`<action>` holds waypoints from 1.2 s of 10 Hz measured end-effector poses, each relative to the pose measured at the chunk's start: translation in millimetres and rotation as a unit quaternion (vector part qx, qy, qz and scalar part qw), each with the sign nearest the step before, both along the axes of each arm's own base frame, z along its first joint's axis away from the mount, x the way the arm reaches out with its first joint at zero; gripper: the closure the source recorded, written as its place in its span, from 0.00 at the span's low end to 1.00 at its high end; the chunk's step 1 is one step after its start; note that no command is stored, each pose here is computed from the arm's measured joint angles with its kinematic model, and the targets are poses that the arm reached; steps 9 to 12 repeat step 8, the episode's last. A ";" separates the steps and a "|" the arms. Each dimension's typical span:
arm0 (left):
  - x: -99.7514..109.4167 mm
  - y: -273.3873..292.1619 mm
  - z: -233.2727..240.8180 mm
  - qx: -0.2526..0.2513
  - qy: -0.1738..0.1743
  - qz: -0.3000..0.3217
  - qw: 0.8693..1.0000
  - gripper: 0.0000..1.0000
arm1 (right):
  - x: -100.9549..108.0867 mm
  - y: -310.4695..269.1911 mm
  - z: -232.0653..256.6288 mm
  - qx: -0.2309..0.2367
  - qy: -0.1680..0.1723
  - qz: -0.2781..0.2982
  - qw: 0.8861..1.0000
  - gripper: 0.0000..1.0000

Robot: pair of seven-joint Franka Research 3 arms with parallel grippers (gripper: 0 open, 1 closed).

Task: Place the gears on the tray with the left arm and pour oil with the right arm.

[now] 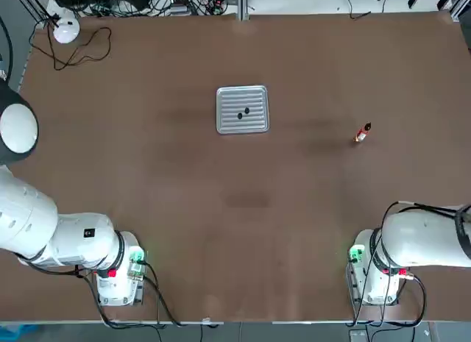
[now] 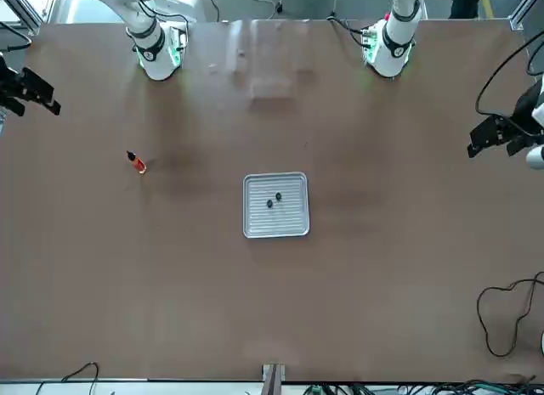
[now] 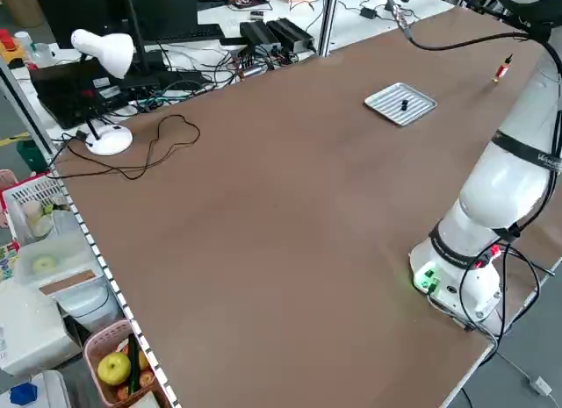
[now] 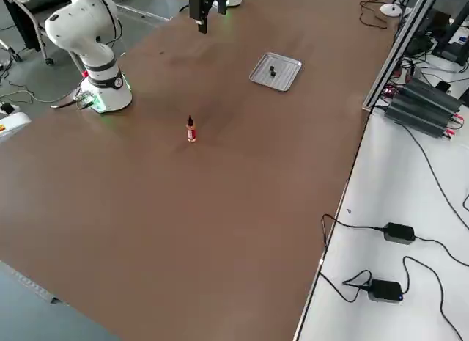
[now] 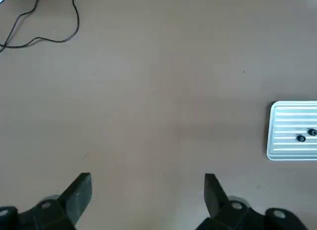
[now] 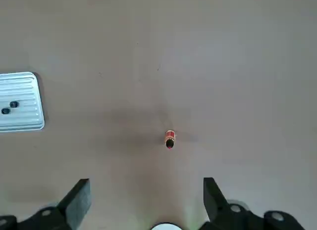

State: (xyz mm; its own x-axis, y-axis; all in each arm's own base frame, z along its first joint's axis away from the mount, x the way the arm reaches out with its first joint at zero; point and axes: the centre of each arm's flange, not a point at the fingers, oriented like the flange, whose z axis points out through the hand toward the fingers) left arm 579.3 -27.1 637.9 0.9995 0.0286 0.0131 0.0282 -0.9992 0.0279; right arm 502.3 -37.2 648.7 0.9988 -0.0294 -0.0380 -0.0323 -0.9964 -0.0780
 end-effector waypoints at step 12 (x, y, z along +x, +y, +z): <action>-0.5 -1.5 1.1 0.000 -0.001 -0.003 1.000 0.00 | -2.0 4.1 0.3 -0.017 -0.006 0.006 1.000 0.00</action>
